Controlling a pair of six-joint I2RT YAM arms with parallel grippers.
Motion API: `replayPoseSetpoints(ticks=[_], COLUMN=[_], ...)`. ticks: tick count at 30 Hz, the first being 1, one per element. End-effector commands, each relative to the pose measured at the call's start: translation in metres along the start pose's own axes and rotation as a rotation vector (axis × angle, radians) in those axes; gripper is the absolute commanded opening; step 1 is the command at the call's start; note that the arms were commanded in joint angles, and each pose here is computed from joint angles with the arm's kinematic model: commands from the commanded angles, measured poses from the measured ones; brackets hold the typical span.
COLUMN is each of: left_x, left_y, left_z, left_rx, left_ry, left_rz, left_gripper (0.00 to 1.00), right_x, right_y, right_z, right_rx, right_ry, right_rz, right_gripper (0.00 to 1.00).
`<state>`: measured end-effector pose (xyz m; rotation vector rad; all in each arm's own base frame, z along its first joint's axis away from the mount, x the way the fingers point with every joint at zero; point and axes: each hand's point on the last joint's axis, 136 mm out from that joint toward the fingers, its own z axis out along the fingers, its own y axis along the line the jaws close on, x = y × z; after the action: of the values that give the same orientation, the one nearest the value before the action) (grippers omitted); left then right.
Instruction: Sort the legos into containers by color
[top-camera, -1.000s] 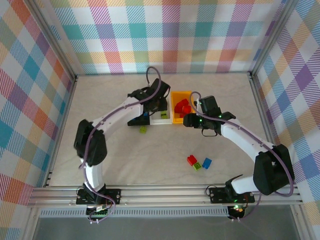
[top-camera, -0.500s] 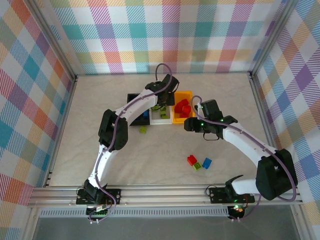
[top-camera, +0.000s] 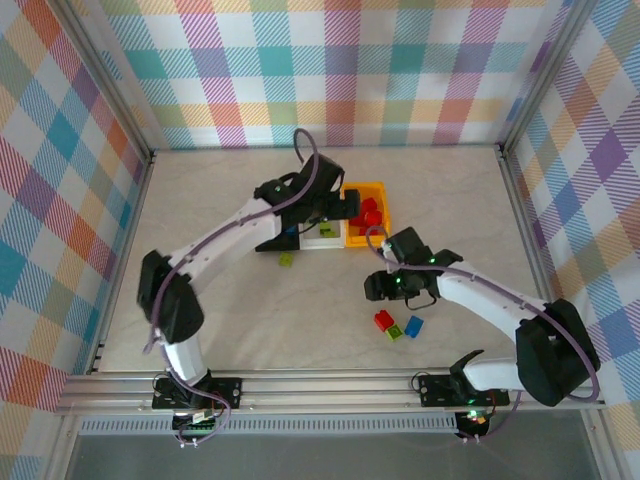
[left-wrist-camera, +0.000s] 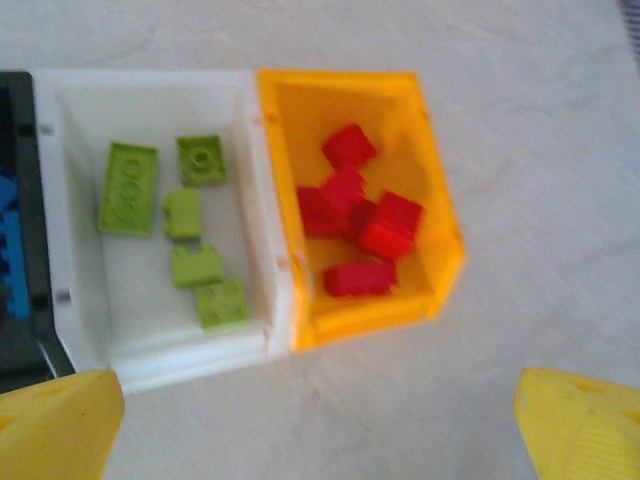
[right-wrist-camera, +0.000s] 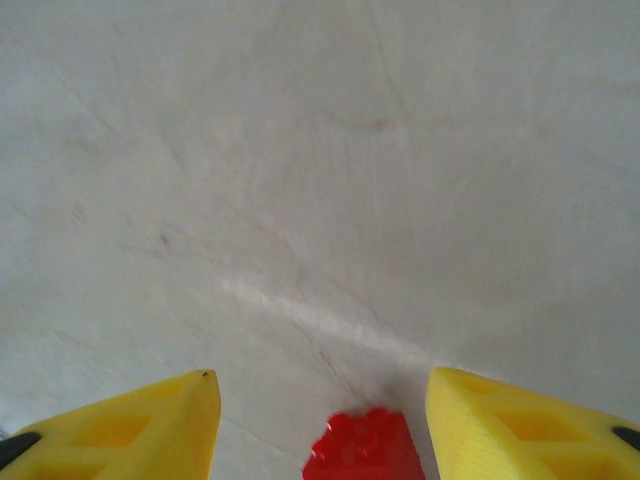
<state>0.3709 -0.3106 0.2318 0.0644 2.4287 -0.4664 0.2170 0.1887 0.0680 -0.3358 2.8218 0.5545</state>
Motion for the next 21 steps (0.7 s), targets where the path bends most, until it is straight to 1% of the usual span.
replayPoseSetpoints(ticks=[1,7,10,13,17,21], left_x=[0.031,0.066,0.074,0.076,0.074,0.075], left_y=[0.008,0.045,0.058,0.064,0.069,0.071], left_z=[-0.010,-0.033,-0.042,-0.049,-0.054,-0.055], left_rx=[0.013,-0.032,-0.056,-0.062,-0.067,-0.077], left_ry=[0.029,0.048,0.043,0.022,-0.002,0.000], left_rz=[-0.016,-0.046,-0.044,-0.046,-0.051,-0.040], left_gripper=[1.00,1.00,1.00,1.00,1.00,1.00], right_x=[0.024,0.041,0.054,0.059,0.061,0.055], right_y=[-0.013,-0.014,-0.018,-0.016,-0.012,-0.007], right_z=[0.013,0.021,0.023,0.025,0.029,0.030], right_rx=[0.091,0.168,0.201,0.213,0.229,0.209], right_ry=[0.082,0.151,0.203,0.234,0.256,0.228], right_rz=[-0.011,-0.036,-0.024,-0.026,-0.036,-0.027], right_gripper=[0.57,0.56,0.55,0.53,0.49,0.38])
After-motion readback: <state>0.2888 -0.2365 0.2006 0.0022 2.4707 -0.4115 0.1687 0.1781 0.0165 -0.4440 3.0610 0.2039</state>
